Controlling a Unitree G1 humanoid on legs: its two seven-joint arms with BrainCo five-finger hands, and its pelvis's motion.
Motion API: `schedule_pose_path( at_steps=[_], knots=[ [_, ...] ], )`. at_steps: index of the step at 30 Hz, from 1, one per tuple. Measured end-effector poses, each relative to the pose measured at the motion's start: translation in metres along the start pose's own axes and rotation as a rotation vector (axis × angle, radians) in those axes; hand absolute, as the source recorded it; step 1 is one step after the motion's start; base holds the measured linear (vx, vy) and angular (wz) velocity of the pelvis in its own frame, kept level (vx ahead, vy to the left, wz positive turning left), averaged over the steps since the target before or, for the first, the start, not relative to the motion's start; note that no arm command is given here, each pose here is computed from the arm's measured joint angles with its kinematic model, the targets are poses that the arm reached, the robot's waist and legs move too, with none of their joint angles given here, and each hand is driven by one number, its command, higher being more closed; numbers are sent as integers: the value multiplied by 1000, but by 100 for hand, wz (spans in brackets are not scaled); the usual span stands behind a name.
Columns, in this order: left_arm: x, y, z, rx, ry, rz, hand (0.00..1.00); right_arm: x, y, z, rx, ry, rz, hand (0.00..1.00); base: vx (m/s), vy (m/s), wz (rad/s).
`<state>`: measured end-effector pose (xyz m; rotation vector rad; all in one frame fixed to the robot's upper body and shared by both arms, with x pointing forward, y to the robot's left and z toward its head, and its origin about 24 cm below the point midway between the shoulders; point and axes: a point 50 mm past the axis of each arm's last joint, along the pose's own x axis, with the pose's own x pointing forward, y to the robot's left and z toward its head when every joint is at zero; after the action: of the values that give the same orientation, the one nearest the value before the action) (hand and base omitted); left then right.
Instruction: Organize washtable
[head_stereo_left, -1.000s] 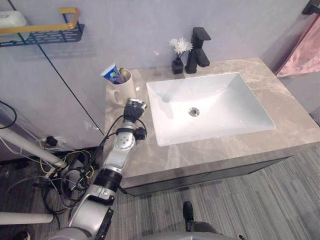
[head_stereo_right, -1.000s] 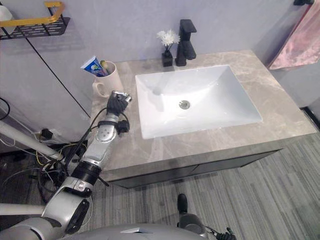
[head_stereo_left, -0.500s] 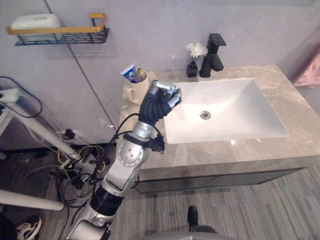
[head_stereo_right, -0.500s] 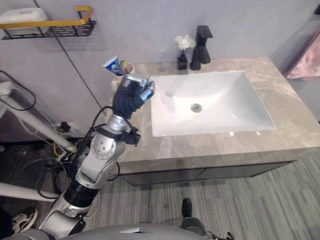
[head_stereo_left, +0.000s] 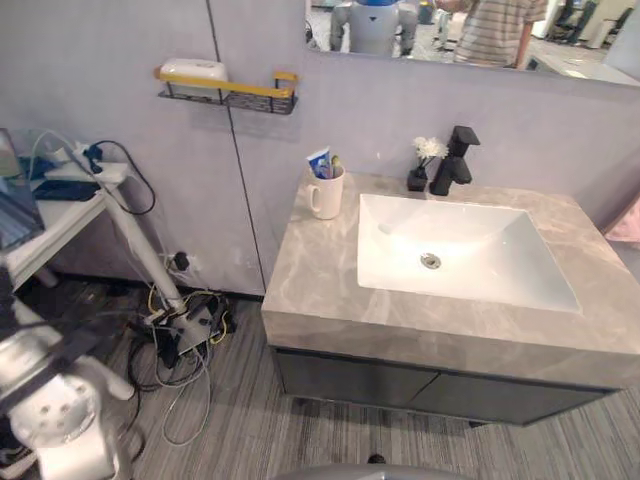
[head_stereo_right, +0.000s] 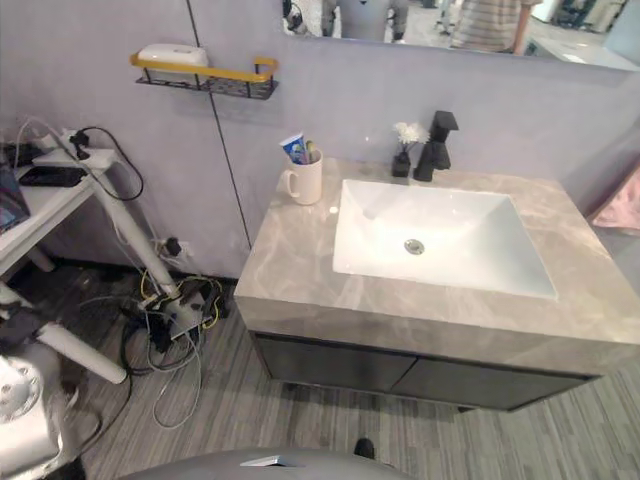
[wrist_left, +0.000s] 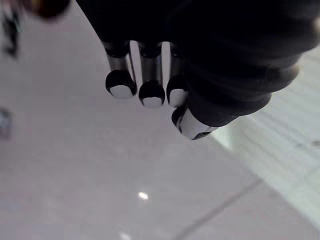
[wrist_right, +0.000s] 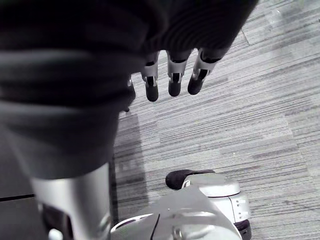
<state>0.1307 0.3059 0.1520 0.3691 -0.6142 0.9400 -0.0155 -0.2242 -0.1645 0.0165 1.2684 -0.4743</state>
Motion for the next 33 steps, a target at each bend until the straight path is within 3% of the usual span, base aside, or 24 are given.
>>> schedule_pose_path(
  at_steps=[3,5,8,9,12,17,21,28,33],
  knots=[
    [-38,16,-66,185,339,-31,100,2,-2,9,6,-26,3,0,1,-29,10],
    [-92,25,-122,281,692,-95,100,5,-1,17,6,-46,5,0,-5,5,2],
    [-172,28,-161,361,1086,-280,100,6,4,24,3,-60,20,0,-2,12,5],
    [-208,31,-168,386,1246,-371,0,7,8,26,6,-62,35,0,16,24,-4],
    [-280,38,-167,418,1570,-569,0,7,14,27,2,-60,54,0,20,27,-14],
    [-318,55,-158,435,1797,-653,0,9,15,29,2,-51,55,0,62,28,-19],
    [-321,44,-158,404,1827,-722,0,10,13,31,-4,-51,55,0,82,43,-11],
    [-304,14,-169,464,1678,-987,0,12,18,36,-21,-48,75,0,58,16,-3],
    [-299,10,-170,486,1624,-1048,0,12,21,36,-35,-49,86,0,0,0,0]
  ],
)
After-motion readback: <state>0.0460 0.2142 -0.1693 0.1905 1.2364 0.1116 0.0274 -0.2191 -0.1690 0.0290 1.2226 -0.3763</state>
